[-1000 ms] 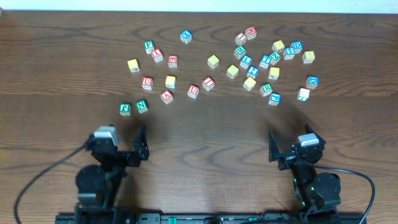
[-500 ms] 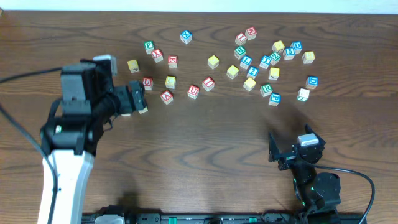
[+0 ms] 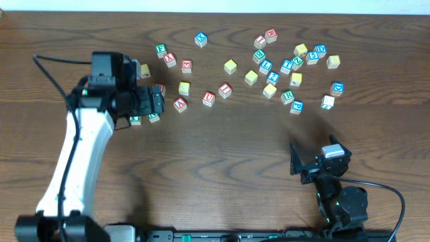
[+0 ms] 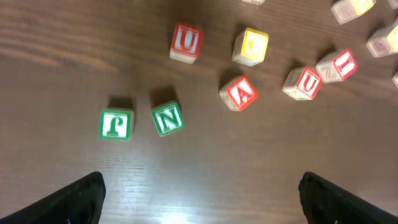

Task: Spell out CORL
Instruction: 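Move the left gripper over the yellow-bordered C block, then lower the left gripper and close it on the C block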

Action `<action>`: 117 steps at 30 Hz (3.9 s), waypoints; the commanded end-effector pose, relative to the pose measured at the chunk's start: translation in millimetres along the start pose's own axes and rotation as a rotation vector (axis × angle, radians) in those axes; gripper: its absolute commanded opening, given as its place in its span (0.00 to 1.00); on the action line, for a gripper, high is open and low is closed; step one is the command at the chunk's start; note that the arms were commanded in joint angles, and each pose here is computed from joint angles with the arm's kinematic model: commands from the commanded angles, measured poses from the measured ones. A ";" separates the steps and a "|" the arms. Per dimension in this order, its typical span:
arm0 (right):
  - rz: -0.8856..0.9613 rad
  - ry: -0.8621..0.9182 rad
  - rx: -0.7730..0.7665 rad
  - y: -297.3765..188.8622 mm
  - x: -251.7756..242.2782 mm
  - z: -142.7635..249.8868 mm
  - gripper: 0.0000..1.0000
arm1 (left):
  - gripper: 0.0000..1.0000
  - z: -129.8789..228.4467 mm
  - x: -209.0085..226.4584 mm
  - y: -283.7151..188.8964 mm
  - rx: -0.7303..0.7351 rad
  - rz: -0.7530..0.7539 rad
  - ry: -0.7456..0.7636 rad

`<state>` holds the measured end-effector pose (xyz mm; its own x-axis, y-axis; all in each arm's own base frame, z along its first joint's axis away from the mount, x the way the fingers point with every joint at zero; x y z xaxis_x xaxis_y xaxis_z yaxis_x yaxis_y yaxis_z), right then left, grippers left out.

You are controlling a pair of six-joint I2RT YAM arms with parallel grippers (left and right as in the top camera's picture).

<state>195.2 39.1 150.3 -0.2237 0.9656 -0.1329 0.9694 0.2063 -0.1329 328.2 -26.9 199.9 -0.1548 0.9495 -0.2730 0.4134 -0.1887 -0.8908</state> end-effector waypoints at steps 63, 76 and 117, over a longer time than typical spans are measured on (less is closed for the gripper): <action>0.010 0.004 0.003 -0.2 -1.9 0.9 0.99 | 0.98 -52.7 -75.5 164.0 0.229 -0.185 0.277; 0.010 0.004 0.003 -0.2 -1.9 0.9 0.99 | 0.97 -50.9 -78.7 164.4 0.239 -0.157 0.270; 0.010 0.004 0.003 -0.2 -1.9 0.9 0.99 | 0.79 -39.5 -72.8 193.5 0.288 -0.170 0.271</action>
<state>195.2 39.1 150.2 -0.2238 0.9655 -0.1329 0.9694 0.2063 -0.1332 451.2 -120.5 56.9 0.0621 0.9974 -0.0378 0.1139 -0.0447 -0.9925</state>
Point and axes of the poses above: each gripper's point midway between its finger pads, its own y axis out along the fingers, its own x axis along the line the jaws close on, z = x × y, the point moved 5 cm from there along -y, back along the fingers, and after that the axes turned 6 degrees about -y, right-handed, at the moved point
